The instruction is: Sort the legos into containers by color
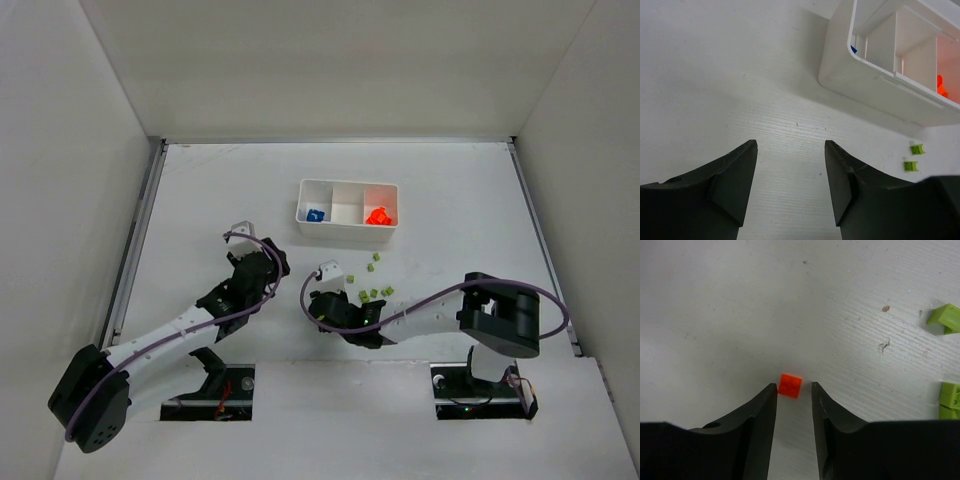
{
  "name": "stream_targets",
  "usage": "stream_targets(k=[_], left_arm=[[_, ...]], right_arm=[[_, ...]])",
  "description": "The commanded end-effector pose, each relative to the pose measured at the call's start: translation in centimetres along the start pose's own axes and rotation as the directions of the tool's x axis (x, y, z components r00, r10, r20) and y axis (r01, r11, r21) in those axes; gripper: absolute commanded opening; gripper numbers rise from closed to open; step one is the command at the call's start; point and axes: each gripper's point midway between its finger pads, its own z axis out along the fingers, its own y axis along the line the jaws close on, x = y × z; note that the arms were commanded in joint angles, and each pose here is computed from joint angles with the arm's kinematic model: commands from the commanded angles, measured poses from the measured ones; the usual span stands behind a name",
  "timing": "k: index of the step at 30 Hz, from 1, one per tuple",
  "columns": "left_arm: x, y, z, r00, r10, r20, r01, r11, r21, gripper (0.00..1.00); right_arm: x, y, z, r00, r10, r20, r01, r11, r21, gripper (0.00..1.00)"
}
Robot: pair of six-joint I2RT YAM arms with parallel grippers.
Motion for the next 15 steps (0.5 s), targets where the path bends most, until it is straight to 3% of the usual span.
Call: stream_targets(k=[1,15], left_arm=[[-0.8,-0.7,0.2,0.999,-0.039,0.025,0.038,0.999,0.031,0.54],[-0.9,-0.7,0.2,0.999,-0.046,0.027,0.045,0.998,0.04,0.53]], right_arm=[[-0.8,0.7,0.1,0.999,0.045,0.017,-0.045,0.999,0.0,0.38],[1.0,-0.5,0.4,0.999,-0.051,-0.006,0.052,0.994,0.1,0.36]])
